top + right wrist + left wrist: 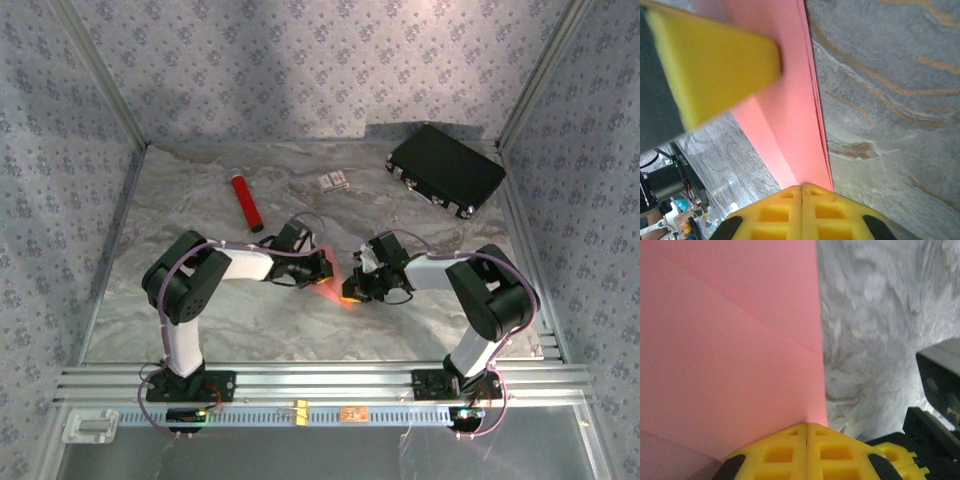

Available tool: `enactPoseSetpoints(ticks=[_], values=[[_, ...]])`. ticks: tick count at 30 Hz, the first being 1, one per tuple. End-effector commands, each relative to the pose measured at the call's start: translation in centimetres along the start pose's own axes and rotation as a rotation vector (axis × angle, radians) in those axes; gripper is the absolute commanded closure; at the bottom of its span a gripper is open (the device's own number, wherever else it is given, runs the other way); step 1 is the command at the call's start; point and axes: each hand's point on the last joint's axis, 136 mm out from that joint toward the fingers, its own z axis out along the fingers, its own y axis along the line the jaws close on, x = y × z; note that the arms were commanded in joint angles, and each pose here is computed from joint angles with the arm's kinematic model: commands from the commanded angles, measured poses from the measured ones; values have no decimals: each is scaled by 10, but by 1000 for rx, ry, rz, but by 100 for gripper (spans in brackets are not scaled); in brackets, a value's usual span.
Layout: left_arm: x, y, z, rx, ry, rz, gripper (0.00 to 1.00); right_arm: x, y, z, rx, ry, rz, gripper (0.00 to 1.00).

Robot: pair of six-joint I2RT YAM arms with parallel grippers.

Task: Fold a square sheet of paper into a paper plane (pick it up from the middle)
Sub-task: Fourth fold the wing at the center of the table, then turn over the paper at the center of the table.

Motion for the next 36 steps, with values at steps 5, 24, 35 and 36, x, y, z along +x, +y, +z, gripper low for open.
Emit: enactPoseSetpoints(ticks=[5,24,35,36], values=[[-41,44,-10,-109,-72,-40,94,29,-43,4,137,72,102,100],[-107,35,-68,-121,-167,26,87,21,-24,-1,83,69,38,100],[-64,-35,-66,-16,-144,128,80,-5,21,-27,-14,-49,-49,97],[-55,-39,-56,-1,-114,131,80,-7,23,-33,-12,-67,-50,96]])
